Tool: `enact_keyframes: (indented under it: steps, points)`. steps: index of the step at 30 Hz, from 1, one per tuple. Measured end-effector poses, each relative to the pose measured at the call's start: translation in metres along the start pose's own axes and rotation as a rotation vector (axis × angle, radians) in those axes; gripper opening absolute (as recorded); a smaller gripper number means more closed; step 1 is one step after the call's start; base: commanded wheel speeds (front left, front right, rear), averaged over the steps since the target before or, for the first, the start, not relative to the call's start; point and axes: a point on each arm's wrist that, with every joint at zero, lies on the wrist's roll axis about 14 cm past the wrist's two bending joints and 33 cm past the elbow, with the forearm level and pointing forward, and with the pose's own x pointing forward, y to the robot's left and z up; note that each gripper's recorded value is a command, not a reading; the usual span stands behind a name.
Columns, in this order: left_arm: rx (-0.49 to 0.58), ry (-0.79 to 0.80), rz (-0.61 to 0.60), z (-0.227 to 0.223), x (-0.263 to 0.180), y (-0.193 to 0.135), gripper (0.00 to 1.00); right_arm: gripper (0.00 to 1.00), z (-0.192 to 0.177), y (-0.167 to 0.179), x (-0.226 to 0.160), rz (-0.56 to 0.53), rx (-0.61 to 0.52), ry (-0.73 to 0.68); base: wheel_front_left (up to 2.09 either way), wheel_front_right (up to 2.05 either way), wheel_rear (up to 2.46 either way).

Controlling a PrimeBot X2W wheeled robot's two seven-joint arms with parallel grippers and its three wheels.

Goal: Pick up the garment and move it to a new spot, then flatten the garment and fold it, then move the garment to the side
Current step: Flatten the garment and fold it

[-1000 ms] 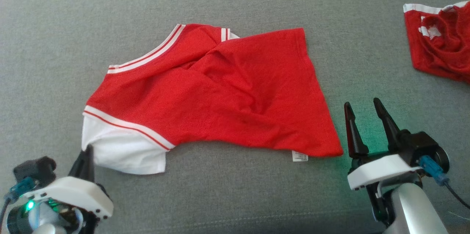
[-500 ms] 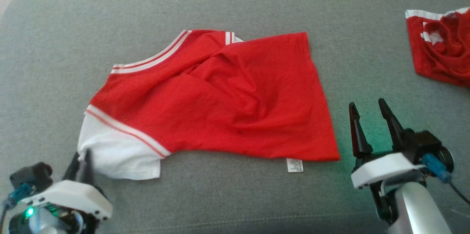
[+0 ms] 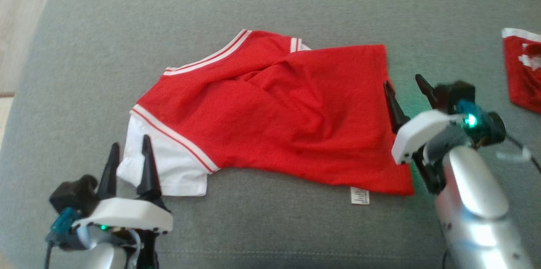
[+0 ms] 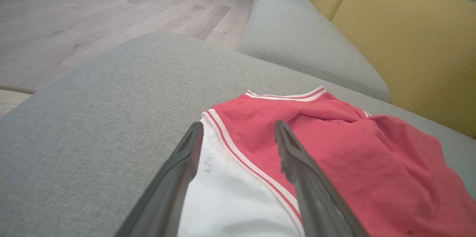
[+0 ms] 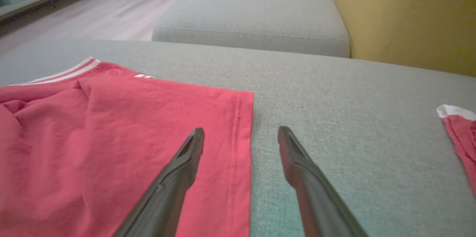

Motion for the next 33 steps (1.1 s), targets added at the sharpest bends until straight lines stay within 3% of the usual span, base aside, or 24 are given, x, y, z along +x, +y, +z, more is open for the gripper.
enact_keyframes:
  steps: [7, 18, 19, 20, 21, 22, 28, 33]
  points:
    - [-0.005, -0.009, 0.001, -0.001, -0.001, -0.003, 1.00, 1.00, -0.021, -0.015, 0.033, 0.003, -0.036, 0.185, 0.00, 0.00, 0.00]
    - [0.006, 0.001, 0.067, -0.006, -0.006, 0.019, 1.00, 1.00, -0.043, 0.006, 0.062, 0.080, -0.010, 0.345, 0.00, 0.00, 0.00]
    - [0.009, 0.001, 0.069, -0.006, -0.006, 0.019, 1.00, 0.84, -0.043, 0.008, 0.063, 0.088, -0.005, 0.355, 0.00, 0.00, 0.00]
    - [0.011, -0.001, 0.070, -0.006, -0.006, 0.020, 1.00, 0.52, -0.043, 0.010, 0.064, 0.096, -0.002, 0.362, 0.00, 0.00, 0.00]
    - [0.011, -0.005, 0.072, -0.005, -0.006, 0.020, 1.00, 0.31, -0.042, 0.013, 0.065, 0.105, 0.002, 0.363, 0.00, 0.00, 0.00]
    - [0.011, -0.007, 0.073, -0.005, -0.005, 0.020, 1.00, 0.00, -0.042, 0.015, 0.066, 0.112, 0.004, 0.366, 0.00, 0.00, 0.00]
    - [0.024, -0.035, 0.071, 0.004, -0.001, 0.019, 1.00, 0.00, -0.040, 0.012, 0.073, 0.122, -0.018, 0.330, 0.00, 0.00, 0.00]
    - [0.024, -0.044, 0.070, 0.006, 0.001, 0.019, 1.00, 0.00, -0.016, -0.021, 0.089, 0.060, -0.054, 0.245, 0.00, 0.00, 0.00]
